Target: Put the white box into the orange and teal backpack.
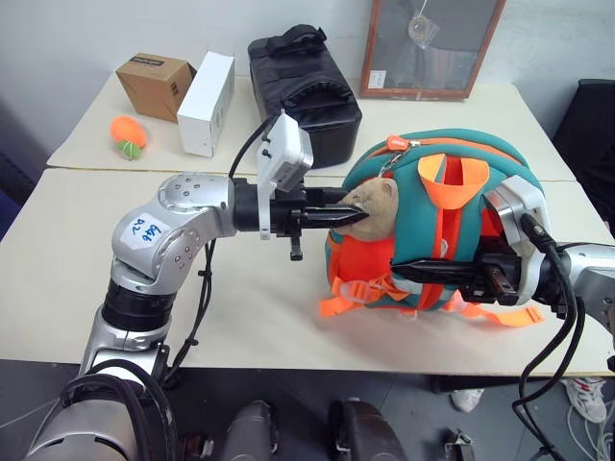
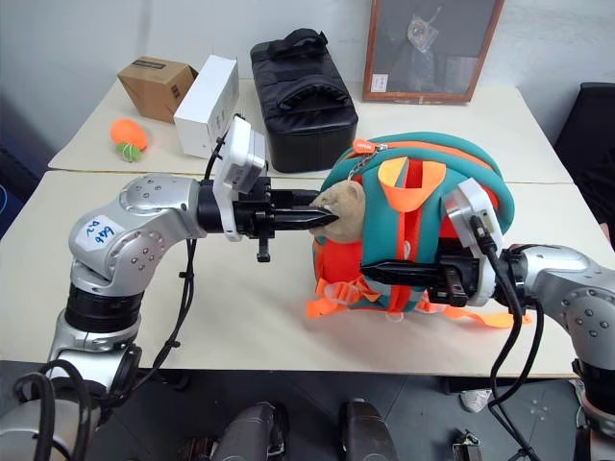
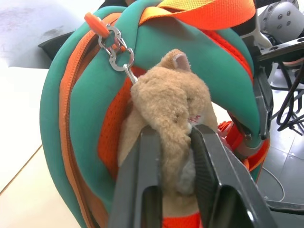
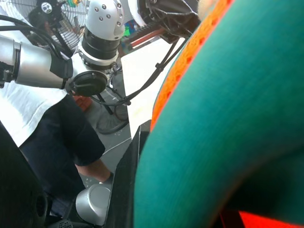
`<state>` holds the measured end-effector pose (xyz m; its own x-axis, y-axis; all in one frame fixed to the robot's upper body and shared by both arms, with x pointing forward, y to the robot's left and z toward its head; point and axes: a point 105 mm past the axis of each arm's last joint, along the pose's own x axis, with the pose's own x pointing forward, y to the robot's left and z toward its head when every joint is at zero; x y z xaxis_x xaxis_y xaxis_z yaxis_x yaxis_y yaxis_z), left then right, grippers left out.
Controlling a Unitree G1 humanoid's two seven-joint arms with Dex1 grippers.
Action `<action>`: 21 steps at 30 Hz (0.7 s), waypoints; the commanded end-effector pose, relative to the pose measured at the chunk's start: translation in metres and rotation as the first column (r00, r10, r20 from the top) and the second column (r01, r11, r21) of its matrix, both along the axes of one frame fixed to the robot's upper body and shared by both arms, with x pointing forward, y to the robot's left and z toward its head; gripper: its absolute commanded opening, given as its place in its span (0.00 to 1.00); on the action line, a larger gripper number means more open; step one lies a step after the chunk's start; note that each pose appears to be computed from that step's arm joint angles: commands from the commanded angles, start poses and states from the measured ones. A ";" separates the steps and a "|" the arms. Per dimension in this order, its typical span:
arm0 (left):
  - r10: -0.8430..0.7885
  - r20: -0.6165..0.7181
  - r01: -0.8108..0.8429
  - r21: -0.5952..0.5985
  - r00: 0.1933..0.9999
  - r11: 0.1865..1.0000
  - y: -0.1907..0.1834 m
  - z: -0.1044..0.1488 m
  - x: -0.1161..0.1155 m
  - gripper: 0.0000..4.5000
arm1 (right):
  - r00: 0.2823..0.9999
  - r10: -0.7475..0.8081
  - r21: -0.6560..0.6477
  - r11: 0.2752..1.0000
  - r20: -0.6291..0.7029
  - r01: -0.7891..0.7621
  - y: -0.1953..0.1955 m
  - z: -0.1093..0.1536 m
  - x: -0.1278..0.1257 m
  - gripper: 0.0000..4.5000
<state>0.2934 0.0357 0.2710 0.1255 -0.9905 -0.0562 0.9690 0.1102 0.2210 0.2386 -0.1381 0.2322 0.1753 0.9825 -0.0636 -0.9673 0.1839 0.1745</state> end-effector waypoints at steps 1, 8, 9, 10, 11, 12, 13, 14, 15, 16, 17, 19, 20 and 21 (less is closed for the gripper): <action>0.080 0.093 -0.079 -0.019 0.992 0.997 0.022 0.030 0.012 0.10 | 0.999 -0.035 0.009 0.999 0.036 0.034 -0.010 0.007 -0.004 0.00; 0.223 0.175 -0.228 0.005 0.959 0.974 0.082 0.058 0.038 0.10 | 0.990 -0.140 0.013 0.990 -0.020 0.141 -0.040 -0.002 -0.008 0.00; 0.249 0.178 -0.254 0.009 0.952 0.967 0.090 0.059 0.042 0.10 | 0.990 -0.136 0.018 0.990 -0.034 0.137 -0.042 -0.003 -0.011 0.00; 0.269 0.177 -0.276 0.014 0.947 0.961 0.098 0.059 0.044 0.10 | 0.991 -0.125 0.026 0.992 -0.046 0.126 -0.044 -0.005 -0.016 0.00; 0.280 0.172 -0.287 0.017 0.945 0.958 0.103 0.058 0.045 0.10 | 0.992 -0.114 0.032 0.993 -0.054 0.116 -0.044 -0.005 -0.020 0.00; 0.283 0.158 -0.290 0.024 0.946 0.957 0.107 0.055 0.046 0.10 | 0.993 -0.103 0.035 0.994 -0.058 0.105 -0.043 -0.006 -0.023 0.00; 0.282 0.149 -0.289 0.030 0.948 0.957 0.109 0.053 0.046 0.10 | 0.993 -0.098 0.035 0.994 -0.058 0.100 -0.042 -0.007 -0.025 0.00; 0.260 0.121 -0.267 0.053 0.958 0.962 0.109 0.043 0.042 0.10 | 0.994 -0.093 0.038 0.995 -0.059 0.095 -0.042 -0.008 -0.027 0.00; 0.228 0.090 -0.235 0.086 0.970 0.968 0.108 0.032 0.037 0.10 | 0.994 -0.091 0.045 0.995 -0.058 0.094 -0.041 -0.008 -0.028 0.00; 0.180 0.046 -0.185 0.128 0.983 0.974 0.105 0.016 0.029 0.10 | 0.994 -0.093 0.052 0.994 -0.058 0.096 -0.040 -0.009 -0.028 0.00; 0.148 0.014 -0.148 0.155 0.989 0.977 0.104 0.006 0.023 0.10 | 0.994 -0.095 0.057 0.994 -0.057 0.098 -0.040 -0.009 -0.028 0.00; 0.102 -0.038 -0.093 0.196 0.994 0.976 0.098 -0.014 0.012 0.10 | 0.994 -0.097 0.069 0.993 -0.051 0.100 -0.039 -0.008 -0.028 0.00; 0.077 -0.068 -0.059 0.242 0.995 0.969 0.091 -0.035 0.006 0.10 | 0.994 -0.094 0.078 0.992 -0.048 0.097 -0.037 -0.007 -0.027 0.00; 0.059 -0.090 -0.030 0.294 0.994 0.955 0.086 -0.056 0.000 0.10 | 0.995 -0.089 0.086 0.992 -0.044 0.092 -0.035 -0.007 -0.027 0.00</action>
<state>0.3034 0.1298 0.2301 0.1883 -0.9383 -0.2901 0.9778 0.1514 0.1450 0.2145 -0.1756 0.2148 0.2735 0.9614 -0.0295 -0.9225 0.2709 0.2749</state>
